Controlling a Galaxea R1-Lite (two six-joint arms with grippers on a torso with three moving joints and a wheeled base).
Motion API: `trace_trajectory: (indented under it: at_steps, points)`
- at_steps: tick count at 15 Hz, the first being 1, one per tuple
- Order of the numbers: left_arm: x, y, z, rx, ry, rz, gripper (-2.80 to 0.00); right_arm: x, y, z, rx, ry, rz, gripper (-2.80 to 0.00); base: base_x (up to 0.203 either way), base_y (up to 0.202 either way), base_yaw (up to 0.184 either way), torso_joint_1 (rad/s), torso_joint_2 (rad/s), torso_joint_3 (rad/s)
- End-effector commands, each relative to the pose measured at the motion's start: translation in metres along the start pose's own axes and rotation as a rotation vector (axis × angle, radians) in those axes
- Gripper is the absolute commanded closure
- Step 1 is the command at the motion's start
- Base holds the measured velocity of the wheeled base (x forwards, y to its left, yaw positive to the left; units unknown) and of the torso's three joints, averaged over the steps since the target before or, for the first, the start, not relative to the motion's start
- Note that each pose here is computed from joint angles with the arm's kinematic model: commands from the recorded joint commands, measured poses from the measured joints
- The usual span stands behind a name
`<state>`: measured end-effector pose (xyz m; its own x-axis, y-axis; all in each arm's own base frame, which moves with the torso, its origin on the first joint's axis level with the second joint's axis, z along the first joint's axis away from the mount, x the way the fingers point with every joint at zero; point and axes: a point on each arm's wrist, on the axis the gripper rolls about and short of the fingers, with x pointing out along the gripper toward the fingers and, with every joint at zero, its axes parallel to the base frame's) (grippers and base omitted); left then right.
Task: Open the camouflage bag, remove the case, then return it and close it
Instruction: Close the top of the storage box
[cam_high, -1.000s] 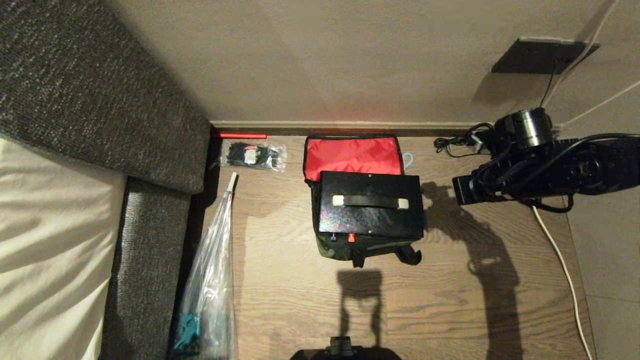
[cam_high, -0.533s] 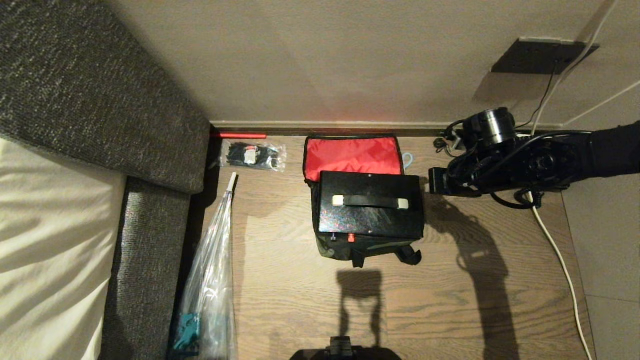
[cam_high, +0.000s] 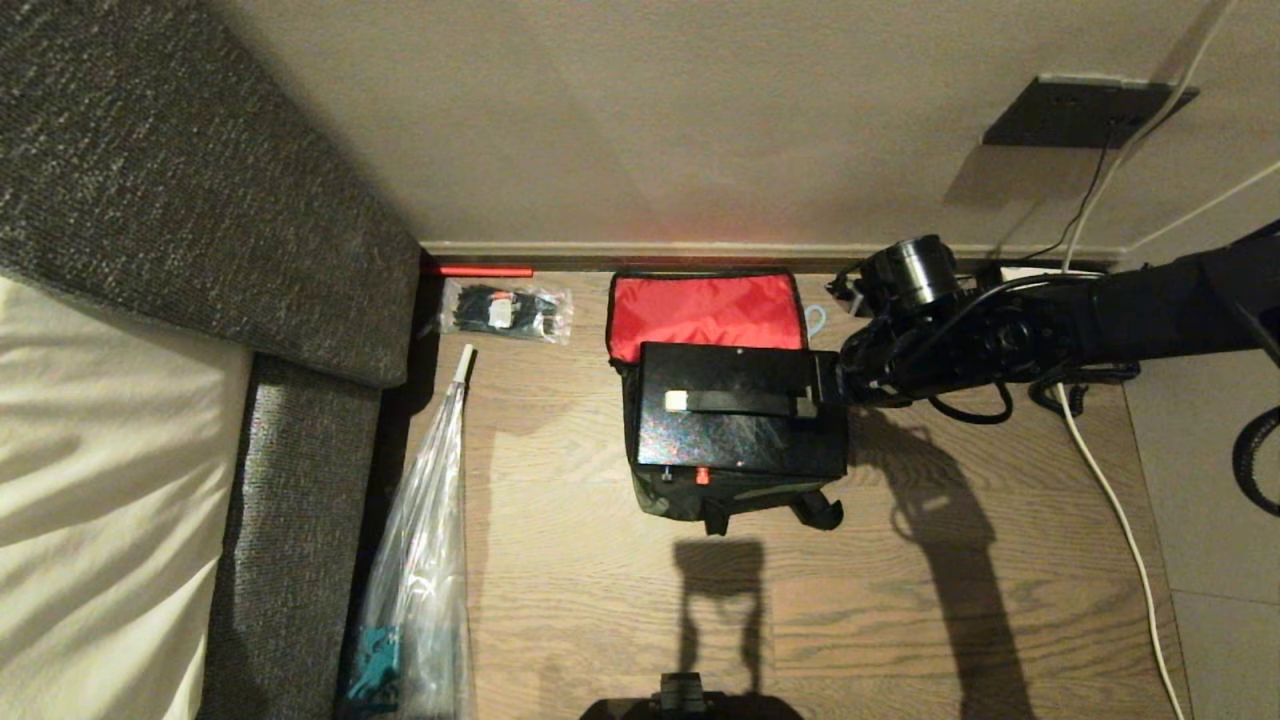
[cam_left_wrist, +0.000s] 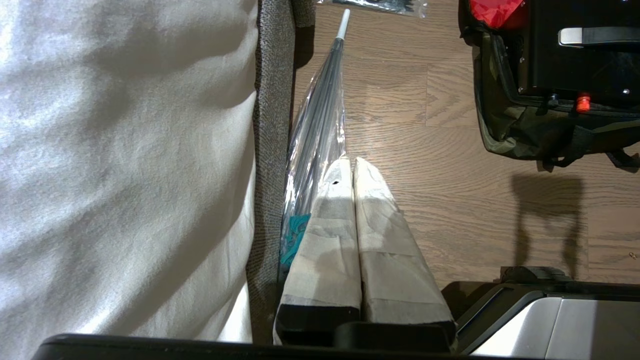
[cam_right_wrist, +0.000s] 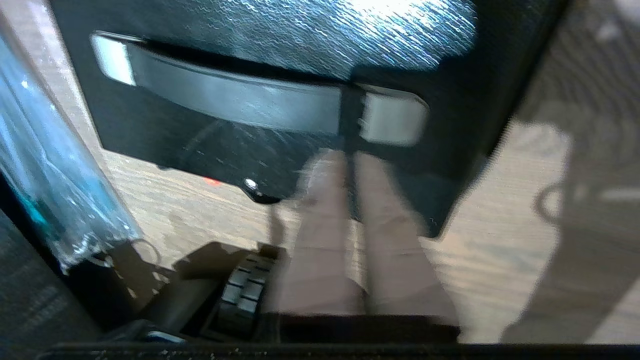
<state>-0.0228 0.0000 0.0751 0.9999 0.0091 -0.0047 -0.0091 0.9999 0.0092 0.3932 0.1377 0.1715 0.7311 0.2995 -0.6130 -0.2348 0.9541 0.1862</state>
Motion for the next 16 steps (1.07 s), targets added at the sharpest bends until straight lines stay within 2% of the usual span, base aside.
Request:
trace_trajectory:
  at_steps: [1,7,9,12,16]
  points:
    - [0.0,0.0,-0.001,-0.001,0.001,0.002,0.0,0.011,0.009,-0.002,-0.022,0.007,0.015,-2.8,0.0,0.0,0.0,0.0,0.0,0.0]
    - [0.0,0.0,-0.001,0.0,0.001,0.001,0.0,0.032,0.032,-0.005,-0.044,0.009,0.056,-2.8,0.0,0.0,0.0,0.0,0.0,0.0]
    - [0.0,0.0,-0.001,0.0,0.001,0.002,0.0,0.04,0.036,0.005,-0.047,-0.067,0.076,-2.8,0.0,0.0,0.0,0.0,0.0,0.0]
    - [0.0,0.0,-0.001,0.0,0.0,0.002,0.0,0.034,0.037,0.009,-0.121,-0.093,0.091,-2.8,0.0,0.0,0.0,0.0,0.0,0.0]
    - [0.0,0.0,-0.001,0.0,0.001,0.002,0.0,0.035,0.035,0.0,-0.212,-0.058,0.114,-2.8,0.0,0.0,0.0,0.0,0.0,0.0]
